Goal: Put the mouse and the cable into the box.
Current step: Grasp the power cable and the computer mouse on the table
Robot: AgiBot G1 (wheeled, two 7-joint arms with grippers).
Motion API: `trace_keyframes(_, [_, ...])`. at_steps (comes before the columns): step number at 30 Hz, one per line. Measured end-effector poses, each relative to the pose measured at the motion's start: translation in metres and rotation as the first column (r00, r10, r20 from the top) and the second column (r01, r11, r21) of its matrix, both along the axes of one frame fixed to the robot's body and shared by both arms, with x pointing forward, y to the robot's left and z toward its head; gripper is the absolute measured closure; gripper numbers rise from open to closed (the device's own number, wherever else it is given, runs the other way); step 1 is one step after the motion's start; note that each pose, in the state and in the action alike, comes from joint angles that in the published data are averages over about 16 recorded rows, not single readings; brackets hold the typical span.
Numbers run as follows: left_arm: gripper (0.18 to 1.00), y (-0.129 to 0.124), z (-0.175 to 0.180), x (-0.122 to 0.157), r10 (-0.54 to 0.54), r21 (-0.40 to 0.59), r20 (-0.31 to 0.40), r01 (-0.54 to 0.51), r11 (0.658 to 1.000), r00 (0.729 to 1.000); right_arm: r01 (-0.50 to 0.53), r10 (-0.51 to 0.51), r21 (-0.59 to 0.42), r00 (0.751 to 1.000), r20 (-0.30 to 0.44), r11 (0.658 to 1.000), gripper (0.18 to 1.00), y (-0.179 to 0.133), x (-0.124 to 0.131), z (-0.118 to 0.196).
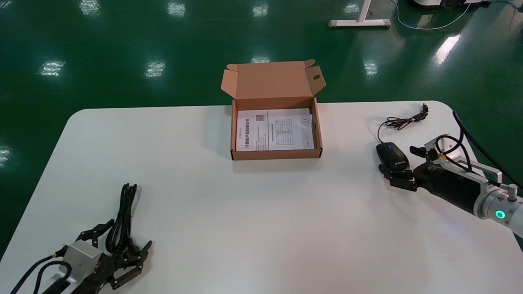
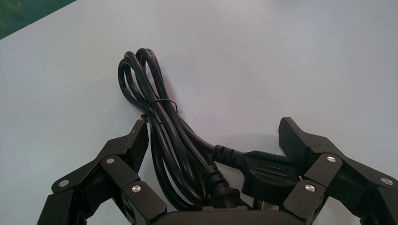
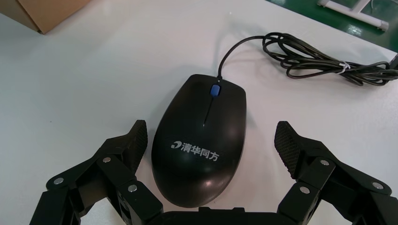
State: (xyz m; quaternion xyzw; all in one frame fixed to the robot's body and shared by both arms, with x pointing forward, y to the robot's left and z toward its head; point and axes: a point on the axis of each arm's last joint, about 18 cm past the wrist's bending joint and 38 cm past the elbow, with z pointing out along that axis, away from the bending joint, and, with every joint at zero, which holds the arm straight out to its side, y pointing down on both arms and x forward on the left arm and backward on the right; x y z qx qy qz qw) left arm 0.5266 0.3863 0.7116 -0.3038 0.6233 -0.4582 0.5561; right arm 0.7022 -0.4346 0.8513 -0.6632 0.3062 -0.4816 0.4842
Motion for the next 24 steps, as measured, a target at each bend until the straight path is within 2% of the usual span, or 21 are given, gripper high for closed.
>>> trace_keyframes(24, [0.184,0.011,-0.005,-0.001,0.052,-0.018,-0.001,-0.052,0.999,0.999,-0.002,0.003,0.014,1.0,-0.01,1.0,0.178,0.001,0.0,0.0])
